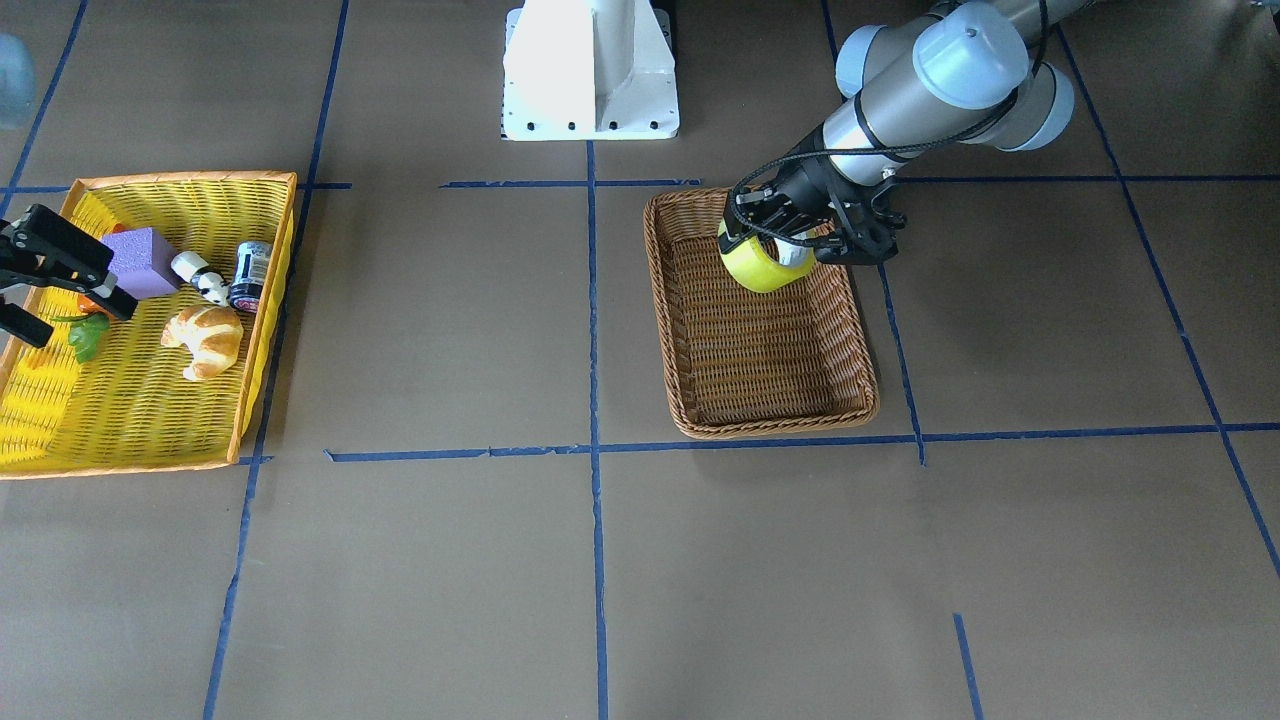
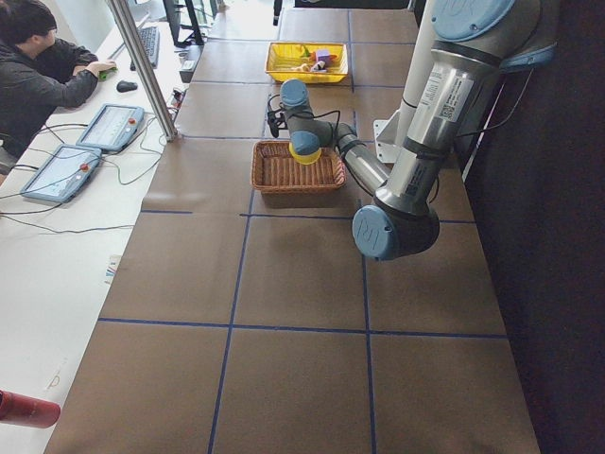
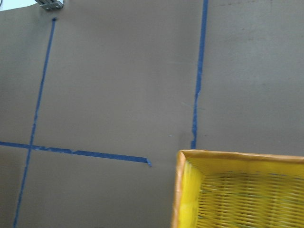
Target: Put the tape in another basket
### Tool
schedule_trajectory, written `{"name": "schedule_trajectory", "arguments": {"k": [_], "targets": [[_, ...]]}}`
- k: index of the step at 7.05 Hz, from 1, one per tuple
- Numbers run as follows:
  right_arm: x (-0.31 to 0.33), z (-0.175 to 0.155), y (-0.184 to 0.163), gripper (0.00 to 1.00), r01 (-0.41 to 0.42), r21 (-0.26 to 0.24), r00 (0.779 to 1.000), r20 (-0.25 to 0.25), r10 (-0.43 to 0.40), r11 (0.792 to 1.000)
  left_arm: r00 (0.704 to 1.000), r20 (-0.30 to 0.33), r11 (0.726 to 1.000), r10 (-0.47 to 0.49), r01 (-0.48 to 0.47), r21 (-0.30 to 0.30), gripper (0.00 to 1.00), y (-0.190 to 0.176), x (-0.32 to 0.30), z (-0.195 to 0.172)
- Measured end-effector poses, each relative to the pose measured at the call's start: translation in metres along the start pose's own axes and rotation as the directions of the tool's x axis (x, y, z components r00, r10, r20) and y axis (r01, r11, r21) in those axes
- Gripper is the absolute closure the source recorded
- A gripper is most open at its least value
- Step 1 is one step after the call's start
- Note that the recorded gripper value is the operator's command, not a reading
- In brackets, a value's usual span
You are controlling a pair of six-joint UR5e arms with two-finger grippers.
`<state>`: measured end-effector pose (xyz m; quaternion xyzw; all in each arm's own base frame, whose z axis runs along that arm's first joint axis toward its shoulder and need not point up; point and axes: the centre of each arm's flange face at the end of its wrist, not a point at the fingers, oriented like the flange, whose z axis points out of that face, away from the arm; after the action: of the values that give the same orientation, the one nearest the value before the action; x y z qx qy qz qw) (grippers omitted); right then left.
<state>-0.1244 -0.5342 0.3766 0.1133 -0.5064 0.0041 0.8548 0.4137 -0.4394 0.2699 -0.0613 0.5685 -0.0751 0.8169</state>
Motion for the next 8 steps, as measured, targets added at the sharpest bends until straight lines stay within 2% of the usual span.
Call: {"name": "schedule_trajectory", "arguments": {"k": [2,3,4,5,6,8], "targets": [[0.037,-0.019,-0.005,0.00,0.072,-0.022,0.995,-0.066,-0.073,0.997,0.990,0.121,0.996,0.065,-0.072,0.050,0.97,0.005,-0.004,0.032],[0.053,-0.026,-0.005,0.00,0.094,-0.033,0.992,-0.086,-0.097,0.995,0.985,0.155,0.994,0.078,-0.088,0.062,0.88,0.009,-0.002,0.048],[0.066,-0.031,-0.003,0.00,0.106,-0.041,0.989,-0.099,-0.110,0.994,0.980,0.178,0.992,0.088,-0.103,0.076,0.41,0.013,0.002,0.065],[0.073,-0.033,-0.001,0.00,0.108,-0.045,0.988,-0.105,-0.112,0.993,0.976,0.194,0.990,0.095,-0.114,0.087,0.00,0.016,0.005,0.078],[0.077,-0.033,0.001,0.00,0.105,-0.048,0.988,-0.108,-0.110,0.993,0.974,0.200,0.988,0.106,-0.126,0.094,0.00,0.019,0.007,0.082],[0.087,-0.034,0.006,0.00,0.101,-0.056,0.987,-0.117,-0.107,0.993,0.964,0.220,0.979,0.149,-0.176,0.105,0.00,0.010,0.006,0.066]]}}
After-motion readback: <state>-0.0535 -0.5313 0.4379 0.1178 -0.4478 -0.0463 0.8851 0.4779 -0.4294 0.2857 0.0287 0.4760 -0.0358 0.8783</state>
